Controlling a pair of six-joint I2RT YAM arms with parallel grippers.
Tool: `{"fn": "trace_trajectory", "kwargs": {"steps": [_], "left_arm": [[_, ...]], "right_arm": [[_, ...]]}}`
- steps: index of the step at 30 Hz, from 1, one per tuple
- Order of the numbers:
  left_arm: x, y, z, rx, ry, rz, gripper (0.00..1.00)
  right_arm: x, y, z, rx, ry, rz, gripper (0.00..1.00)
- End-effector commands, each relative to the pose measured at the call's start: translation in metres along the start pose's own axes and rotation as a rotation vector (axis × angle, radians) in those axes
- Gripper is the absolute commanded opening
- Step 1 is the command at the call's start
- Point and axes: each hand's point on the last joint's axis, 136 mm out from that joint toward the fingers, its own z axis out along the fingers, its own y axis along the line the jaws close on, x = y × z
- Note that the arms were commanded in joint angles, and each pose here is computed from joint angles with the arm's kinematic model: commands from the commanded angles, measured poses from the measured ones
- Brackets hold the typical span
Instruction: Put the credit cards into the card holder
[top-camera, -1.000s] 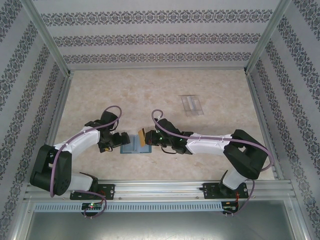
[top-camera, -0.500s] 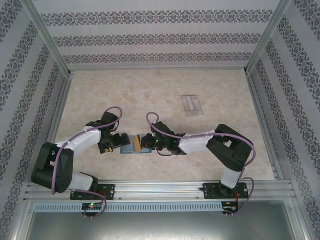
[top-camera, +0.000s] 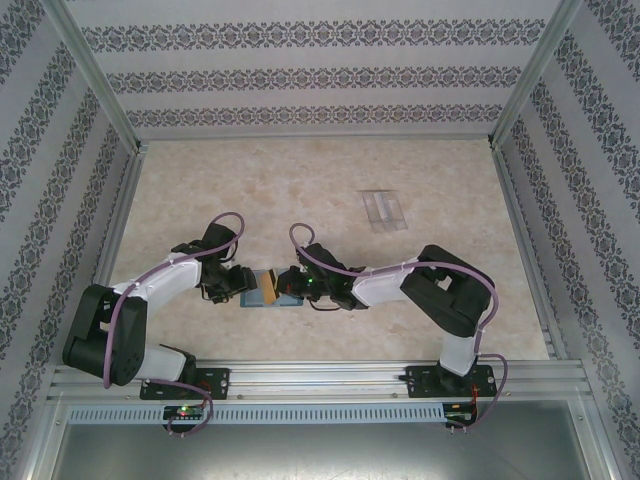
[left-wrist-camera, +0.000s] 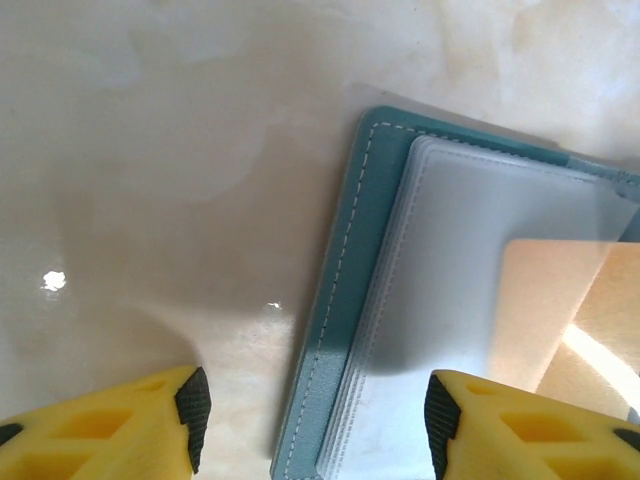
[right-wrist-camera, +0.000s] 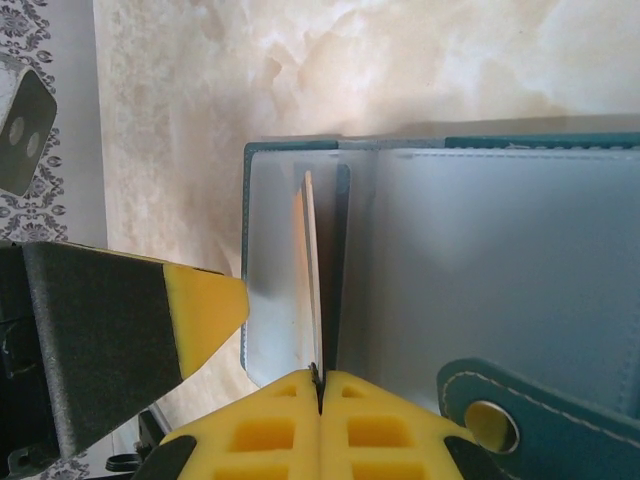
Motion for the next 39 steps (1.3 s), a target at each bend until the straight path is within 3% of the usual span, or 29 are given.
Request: {"fn": "trace_trajectory", "kwargs": {"steps": [1, 6, 18, 26, 39], "left_arm": [[0.001, -0.001, 0.002, 0.014, 0.006, 0.005, 0.59], [0.001, -0.010, 0.001, 0.056, 0.015, 0.012, 0.49], [0.004, -0.017, -0.001, 0.106, 0.023, 0.022, 0.48], [0.004, -0.028, -0.007, 0.167, 0.019, 0.018, 0.48], [-0.006, -0.017, -0.021, 0.128, -0.034, -0.004, 0.50]], "right_arm": [[0.000, -0.002, 0.005, -0.007, -0.008, 0.007, 0.00], [0.000, -0.004, 0.007, 0.004, -0.058, 0.012, 0.00], [-0.009, -0.005, 0.017, -0.027, -0.155, 0.120, 0.00], [0.003, 0.006, 0.035, -0.075, -0.139, 0.192, 0.00], [-0.001, 0.005, 0.012, -0.034, -0.160, 0.105, 0.29]]}}
